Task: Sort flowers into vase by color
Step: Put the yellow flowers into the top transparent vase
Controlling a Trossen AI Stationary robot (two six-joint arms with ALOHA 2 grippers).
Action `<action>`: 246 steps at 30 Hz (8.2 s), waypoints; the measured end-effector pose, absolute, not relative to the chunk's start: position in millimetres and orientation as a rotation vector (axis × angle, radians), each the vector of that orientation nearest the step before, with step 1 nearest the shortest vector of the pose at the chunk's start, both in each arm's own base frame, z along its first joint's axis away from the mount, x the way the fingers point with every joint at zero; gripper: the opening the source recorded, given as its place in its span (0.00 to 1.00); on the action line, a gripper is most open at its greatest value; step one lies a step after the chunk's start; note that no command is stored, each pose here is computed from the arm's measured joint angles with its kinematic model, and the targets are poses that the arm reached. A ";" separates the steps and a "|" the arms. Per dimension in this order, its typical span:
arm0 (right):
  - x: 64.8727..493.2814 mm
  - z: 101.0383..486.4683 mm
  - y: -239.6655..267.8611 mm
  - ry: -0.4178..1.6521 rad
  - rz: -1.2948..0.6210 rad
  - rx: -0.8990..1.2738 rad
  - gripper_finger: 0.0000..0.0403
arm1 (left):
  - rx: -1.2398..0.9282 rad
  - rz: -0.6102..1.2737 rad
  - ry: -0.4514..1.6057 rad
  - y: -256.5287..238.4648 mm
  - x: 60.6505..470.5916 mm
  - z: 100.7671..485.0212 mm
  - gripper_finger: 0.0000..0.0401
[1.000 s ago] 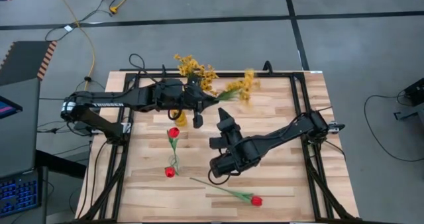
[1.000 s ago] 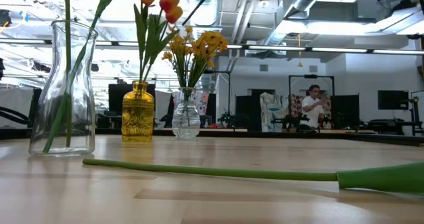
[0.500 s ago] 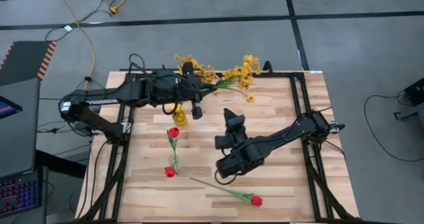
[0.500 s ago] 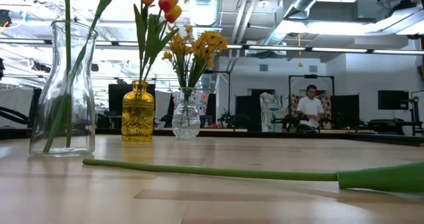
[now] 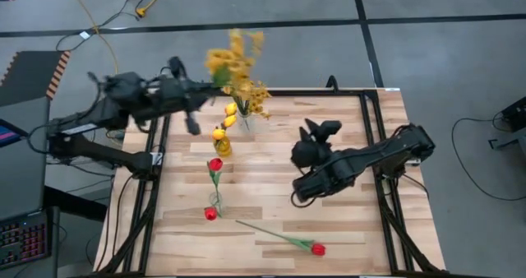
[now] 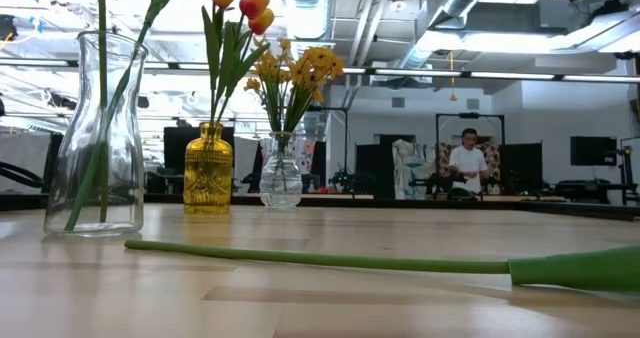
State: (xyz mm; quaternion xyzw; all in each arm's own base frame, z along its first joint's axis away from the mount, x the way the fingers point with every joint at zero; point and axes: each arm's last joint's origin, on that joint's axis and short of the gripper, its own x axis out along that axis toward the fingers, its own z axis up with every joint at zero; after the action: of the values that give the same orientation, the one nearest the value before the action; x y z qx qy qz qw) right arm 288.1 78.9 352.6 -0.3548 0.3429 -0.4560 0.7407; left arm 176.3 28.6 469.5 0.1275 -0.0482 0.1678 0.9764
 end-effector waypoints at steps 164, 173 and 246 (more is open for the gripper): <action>331.2 257.9 -54.9 0.740 -0.754 -0.275 0.34 | 0.158 0.186 -0.265 160.1 234.1 194.1 0.22; 331.2 257.9 -54.9 0.740 -0.754 -0.275 0.34 | 0.116 0.181 -0.268 160.5 233.7 193.9 0.28; 332.1 258.9 -55.1 0.725 -0.757 -0.272 0.34 | 0.129 0.136 -0.335 164.8 226.2 201.6 0.04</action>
State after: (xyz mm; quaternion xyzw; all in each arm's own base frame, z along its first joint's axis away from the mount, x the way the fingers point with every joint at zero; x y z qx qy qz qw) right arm 332.1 -55.1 258.9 -0.1292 0.3452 -0.3601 0.8570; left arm 226.2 164.8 201.6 0.0640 -0.1666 0.0675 0.9816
